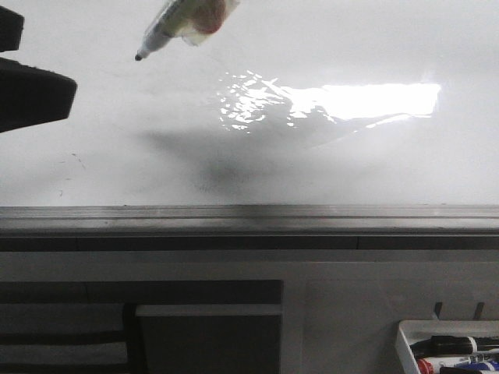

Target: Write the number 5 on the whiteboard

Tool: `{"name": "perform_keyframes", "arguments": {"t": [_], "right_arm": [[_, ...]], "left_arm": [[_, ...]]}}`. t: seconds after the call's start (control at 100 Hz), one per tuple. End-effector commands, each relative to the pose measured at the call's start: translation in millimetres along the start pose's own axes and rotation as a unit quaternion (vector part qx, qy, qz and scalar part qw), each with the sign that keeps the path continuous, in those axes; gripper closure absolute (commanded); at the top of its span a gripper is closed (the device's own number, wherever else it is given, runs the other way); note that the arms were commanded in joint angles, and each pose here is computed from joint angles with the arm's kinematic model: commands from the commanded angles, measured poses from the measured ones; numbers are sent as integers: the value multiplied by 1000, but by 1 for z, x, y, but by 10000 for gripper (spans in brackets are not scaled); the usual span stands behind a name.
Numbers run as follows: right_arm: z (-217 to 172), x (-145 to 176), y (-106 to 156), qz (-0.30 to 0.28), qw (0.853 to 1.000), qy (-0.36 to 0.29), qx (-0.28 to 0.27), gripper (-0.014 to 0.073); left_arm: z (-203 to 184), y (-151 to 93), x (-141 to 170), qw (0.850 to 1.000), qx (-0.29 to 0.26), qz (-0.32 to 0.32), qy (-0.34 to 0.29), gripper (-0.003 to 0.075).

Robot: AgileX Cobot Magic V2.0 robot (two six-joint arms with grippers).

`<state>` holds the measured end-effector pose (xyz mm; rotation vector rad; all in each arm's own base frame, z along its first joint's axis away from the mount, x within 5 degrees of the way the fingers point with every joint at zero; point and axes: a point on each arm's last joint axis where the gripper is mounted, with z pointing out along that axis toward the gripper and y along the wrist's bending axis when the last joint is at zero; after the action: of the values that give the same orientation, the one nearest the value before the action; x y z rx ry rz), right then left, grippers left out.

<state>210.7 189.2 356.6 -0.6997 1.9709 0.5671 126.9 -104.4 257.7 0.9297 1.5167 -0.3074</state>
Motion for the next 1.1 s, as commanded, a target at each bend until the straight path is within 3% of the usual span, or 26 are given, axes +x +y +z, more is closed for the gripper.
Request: {"name": "perform_keyframes", "arguments": {"t": [0.0, 0.35, 0.6, 0.87, 1.09], "right_arm": [[-5, -28, -5, -3, 999, -48, 10, 650], [27, -59, -25, -11, 999, -24, 29, 645], [49, -28, -29, 5, 998, 51, 23, 645], [34, -30, -34, -2, 999, 40, 36, 643], [31, -8, -32, 11, 996, 87, 26, 636]], "left_arm": [[-4, 2, -12, 999, -6, -29, -44, 195], [-4, 2, -11, 999, -6, -29, -44, 195], [-4, 2, -11, 999, -6, -29, -44, 195], [-4, 2, -11, 999, -6, -29, -44, 195], [-4, 2, -11, 999, -6, -29, -44, 195]]}}
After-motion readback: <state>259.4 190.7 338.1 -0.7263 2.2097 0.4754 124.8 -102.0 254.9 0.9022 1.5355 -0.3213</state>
